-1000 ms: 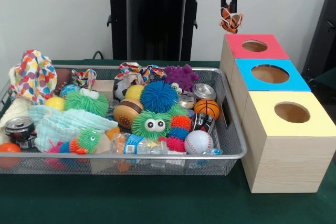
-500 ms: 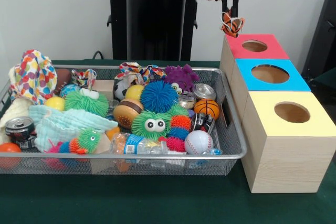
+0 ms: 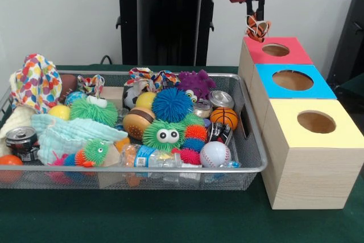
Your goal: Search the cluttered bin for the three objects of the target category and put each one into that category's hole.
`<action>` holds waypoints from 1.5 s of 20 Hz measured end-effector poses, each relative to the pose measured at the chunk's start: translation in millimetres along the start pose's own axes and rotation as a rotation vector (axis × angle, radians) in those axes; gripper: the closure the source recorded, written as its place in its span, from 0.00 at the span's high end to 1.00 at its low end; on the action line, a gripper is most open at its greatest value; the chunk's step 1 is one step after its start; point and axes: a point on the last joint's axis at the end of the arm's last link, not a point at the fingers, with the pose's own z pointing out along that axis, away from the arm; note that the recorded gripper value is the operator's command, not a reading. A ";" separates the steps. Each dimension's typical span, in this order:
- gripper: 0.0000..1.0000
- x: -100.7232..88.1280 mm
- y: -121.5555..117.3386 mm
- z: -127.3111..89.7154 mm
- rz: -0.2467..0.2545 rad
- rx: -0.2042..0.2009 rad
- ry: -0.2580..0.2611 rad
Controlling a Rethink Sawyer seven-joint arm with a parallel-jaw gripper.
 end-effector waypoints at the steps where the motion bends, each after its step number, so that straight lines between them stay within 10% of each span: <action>1: 0.00 0.2 1.1 0.2 0.000 -0.001 0.001; 30: 0.00 61.3 17.0 39.3 0.097 0.000 -0.011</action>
